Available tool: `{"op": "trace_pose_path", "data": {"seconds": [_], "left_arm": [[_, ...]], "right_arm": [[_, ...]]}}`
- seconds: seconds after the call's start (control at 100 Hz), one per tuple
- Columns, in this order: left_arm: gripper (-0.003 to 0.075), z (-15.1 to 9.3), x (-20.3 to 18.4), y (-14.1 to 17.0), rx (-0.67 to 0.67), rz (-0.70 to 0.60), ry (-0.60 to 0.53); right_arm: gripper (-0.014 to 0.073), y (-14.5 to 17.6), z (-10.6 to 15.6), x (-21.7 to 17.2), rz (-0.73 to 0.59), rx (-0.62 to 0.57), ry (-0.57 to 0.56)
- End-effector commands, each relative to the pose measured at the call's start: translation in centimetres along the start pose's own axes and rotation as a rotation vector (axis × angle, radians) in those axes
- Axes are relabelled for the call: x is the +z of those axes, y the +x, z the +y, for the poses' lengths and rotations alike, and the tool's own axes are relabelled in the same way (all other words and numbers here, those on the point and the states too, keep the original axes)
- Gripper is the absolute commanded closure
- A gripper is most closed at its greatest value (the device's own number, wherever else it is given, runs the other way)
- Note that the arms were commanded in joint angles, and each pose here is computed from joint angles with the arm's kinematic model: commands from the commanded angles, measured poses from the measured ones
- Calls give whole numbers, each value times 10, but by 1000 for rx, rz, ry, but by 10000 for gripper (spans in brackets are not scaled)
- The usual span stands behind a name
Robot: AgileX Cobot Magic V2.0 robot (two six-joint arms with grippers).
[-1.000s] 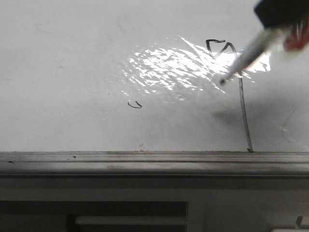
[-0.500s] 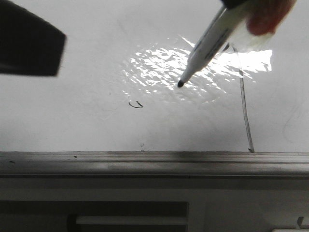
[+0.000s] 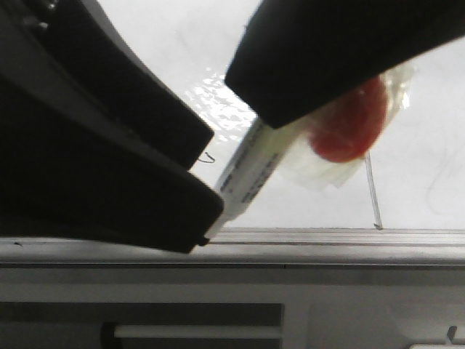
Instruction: Write number 9 on whiteboard
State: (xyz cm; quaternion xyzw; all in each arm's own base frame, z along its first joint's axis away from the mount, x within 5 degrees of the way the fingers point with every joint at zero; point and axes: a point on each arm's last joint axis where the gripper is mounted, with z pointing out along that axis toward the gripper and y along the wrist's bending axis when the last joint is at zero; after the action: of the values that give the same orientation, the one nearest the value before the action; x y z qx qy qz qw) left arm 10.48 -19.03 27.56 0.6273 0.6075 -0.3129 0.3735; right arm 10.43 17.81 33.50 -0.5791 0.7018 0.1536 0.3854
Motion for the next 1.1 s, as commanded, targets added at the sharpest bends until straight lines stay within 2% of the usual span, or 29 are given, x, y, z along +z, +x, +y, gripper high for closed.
{"op": "trace_pose_path", "data": {"seconds": [0.0,0.18,0.36,0.72,1.09], "left_arm": [[348,2,-5,-15,-25,-70,-6],[377,3,-4,-17,-75,-99,0],[421,3,-3,-17,-85,-102,4],[742,2,-3,-17,-88,-104,10],[741,-5,-3,-17,-85,-103,90]], "right_arm": [[664,-16,-4,-9,-122,-3,29],[664,-19,1,-9,-151,1,-28],[664,-19,2,-9,-151,10,-37],[664,-22,13,-9,-170,-3,-88],[664,-24,13,-10,-183,14,-95]]}}
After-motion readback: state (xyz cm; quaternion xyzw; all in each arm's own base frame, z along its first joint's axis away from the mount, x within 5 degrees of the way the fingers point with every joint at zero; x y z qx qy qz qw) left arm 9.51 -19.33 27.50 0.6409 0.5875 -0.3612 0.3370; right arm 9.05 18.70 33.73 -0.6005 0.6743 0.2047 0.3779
